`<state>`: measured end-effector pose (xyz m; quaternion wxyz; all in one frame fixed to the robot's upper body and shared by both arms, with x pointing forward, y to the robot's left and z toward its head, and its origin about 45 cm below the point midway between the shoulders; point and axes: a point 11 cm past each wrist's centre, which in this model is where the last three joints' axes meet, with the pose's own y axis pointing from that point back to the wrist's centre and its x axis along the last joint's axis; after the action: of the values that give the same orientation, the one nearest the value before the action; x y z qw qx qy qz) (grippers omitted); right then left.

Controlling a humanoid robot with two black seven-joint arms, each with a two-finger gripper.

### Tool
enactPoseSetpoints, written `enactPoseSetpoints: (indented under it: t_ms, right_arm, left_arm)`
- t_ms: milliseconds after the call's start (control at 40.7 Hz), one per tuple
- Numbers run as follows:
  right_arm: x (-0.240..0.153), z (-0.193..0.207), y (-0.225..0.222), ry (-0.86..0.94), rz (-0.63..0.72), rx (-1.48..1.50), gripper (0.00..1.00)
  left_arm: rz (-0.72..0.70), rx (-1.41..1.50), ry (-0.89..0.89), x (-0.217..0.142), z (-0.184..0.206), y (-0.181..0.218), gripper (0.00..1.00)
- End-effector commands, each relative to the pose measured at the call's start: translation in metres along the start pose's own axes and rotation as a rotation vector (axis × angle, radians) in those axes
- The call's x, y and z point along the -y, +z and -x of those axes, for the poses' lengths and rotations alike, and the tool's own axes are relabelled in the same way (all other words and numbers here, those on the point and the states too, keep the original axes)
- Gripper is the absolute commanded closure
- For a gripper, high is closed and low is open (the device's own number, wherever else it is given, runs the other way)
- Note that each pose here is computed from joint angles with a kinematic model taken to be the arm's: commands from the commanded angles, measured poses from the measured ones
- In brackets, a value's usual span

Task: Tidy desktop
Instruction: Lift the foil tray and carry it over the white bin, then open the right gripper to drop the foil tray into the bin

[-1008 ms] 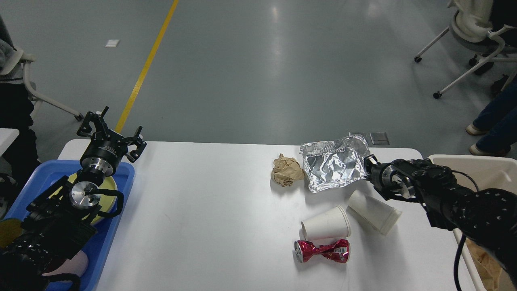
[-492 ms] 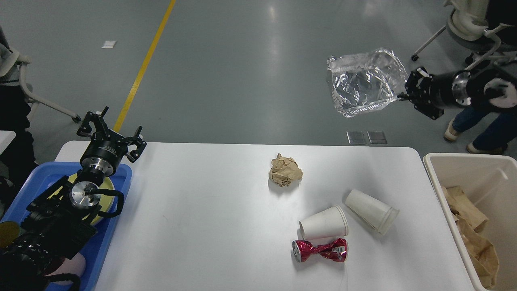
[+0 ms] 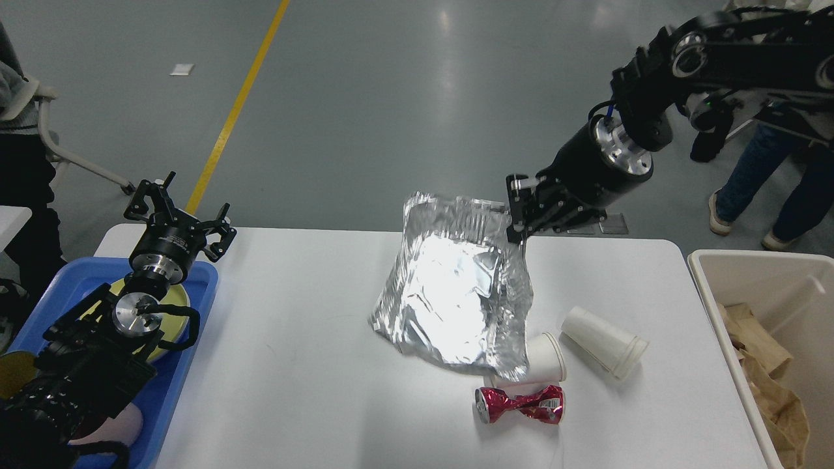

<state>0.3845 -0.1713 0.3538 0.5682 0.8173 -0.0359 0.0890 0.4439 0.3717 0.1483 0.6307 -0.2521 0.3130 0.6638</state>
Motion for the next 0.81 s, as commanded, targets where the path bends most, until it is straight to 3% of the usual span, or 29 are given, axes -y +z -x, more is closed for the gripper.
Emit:
enactPoseSetpoints:
  t_ms: [0,98,221,369,541,713,787]
  right_arm:
    - [-0.001,0.018,0.005,-0.018,0.083,-0.106,1.00]
    - [-0.001,0.019,0.037,-0.009,0.175,-0.120,1.00]
    - [0.004,0.017,0.127,0.027,0.315,0.000,1.00]
    - [-0.022,-0.021,0.224,0.218,0.466,0.202,1.00]
    - [-0.038,-0.024,0.316,0.395,0.652,0.358,1.00]
    - [-0.013,0.011,0.400,0.578,0.896,0.432,1.00]
    - [-0.023,0.028,0.431,0.736,1.003,0.452,1.00]
  left_arm:
    - [0.000,0.000,0.000,0.000,0.000,0.000,0.02]
    - [0.000,0.000,0.000,0.000,0.000,0.000,0.02]
    - [0.000,0.000,0.000,0.000,0.000,0.000,0.02]
    - [0.000,0.000,0.000,0.000,0.000,0.000,0.02]
    - [0.000,0.000,0.000,0.000,0.000,0.000,0.02]
    - [0.000,0.000,0.000,0.000,0.000,0.000,0.02]
    - [0.000,0.000,0.000,0.000,0.000,0.000,0.02]
